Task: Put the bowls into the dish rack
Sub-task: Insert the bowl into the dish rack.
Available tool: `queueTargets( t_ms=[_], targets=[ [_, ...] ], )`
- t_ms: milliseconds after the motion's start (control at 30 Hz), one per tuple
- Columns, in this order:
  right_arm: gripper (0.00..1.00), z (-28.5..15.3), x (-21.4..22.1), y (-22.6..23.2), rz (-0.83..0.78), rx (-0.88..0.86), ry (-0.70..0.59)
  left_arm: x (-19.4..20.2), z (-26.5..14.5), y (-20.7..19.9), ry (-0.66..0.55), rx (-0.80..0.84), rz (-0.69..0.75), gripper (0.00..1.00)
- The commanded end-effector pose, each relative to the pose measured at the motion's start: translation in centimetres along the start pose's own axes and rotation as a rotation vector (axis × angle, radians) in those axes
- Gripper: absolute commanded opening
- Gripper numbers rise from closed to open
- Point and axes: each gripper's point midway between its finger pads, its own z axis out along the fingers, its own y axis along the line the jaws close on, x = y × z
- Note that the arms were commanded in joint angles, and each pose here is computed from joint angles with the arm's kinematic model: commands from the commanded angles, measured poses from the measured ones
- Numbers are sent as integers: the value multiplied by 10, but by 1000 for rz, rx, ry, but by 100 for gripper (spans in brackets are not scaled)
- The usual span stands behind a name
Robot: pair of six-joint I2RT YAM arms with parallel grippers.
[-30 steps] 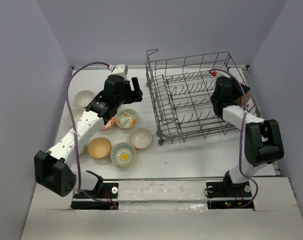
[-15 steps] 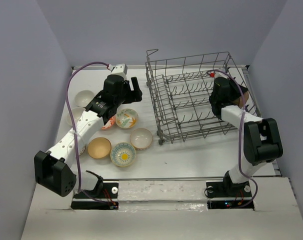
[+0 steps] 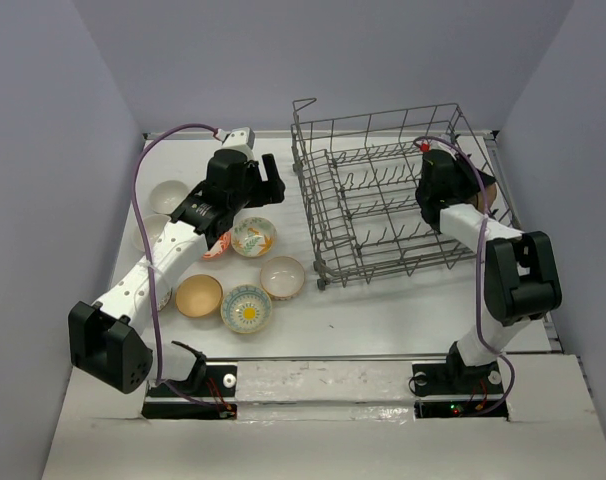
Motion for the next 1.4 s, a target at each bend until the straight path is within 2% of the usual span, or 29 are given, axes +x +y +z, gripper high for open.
queueTargets(
  t_ms=[0,367,667,700,867,967,1367],
  targets=[
    [24,2,-5,30,29,-72,-1,-6,2,-3,-27,20,-10,87],
    [40,1,-5,50,-1,-136,9,-6,4,-2,-26,22,-16,87],
    [44,-1,-9,56,2,-151,15,-7,4,-1,-25,24,-21,87],
    [47,-1,-10,55,10,-150,16,-7,4,0,-26,23,-20,87],
    [63,-4,-17,53,65,-197,0,-6,5,-1,-25,24,-23,87],
    [71,-9,-26,49,150,-246,-21,-6,5,0,-24,22,-24,87],
    [72,-30,-58,4,413,-339,-111,-6,8,7,-17,6,-37,87]
  ],
)
